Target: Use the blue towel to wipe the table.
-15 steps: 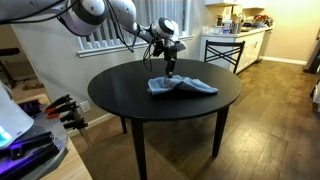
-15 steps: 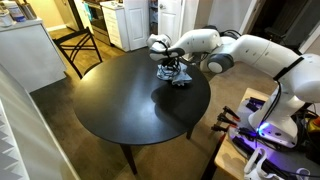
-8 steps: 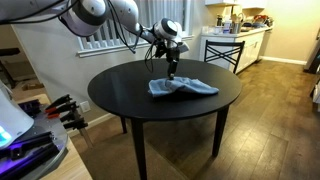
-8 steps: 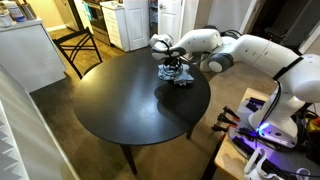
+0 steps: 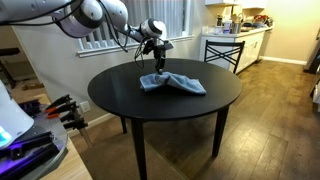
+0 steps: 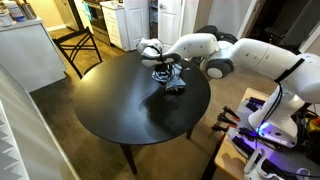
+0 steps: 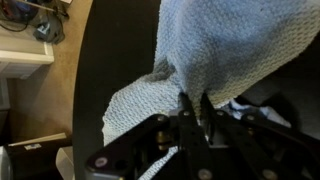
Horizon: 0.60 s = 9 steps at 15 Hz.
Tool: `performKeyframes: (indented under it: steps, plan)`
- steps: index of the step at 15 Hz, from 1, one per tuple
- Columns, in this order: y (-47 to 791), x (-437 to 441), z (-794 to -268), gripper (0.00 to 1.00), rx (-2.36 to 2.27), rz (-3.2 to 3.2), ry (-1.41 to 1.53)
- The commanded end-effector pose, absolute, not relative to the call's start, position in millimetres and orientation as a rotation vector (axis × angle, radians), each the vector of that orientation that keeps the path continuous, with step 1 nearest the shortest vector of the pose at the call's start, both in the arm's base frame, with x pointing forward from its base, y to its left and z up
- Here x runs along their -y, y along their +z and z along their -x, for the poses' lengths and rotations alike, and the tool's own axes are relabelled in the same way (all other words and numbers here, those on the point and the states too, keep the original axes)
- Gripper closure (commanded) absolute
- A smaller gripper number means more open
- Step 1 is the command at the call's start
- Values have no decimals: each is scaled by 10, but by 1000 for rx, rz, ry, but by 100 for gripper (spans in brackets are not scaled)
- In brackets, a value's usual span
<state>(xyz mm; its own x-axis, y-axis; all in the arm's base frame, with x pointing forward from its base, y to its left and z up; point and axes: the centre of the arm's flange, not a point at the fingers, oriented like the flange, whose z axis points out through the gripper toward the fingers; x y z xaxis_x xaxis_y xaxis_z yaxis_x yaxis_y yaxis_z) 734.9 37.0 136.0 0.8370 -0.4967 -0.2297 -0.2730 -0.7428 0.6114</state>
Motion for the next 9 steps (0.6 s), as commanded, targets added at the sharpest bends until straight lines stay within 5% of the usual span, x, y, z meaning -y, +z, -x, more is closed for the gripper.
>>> performKeyframes:
  steps: [1,9]
  plan:
    - [1153,-831,-8001,97,363,-2459,-581]
    - [1067,-1439,-7738,97,-43,-2340,-791]
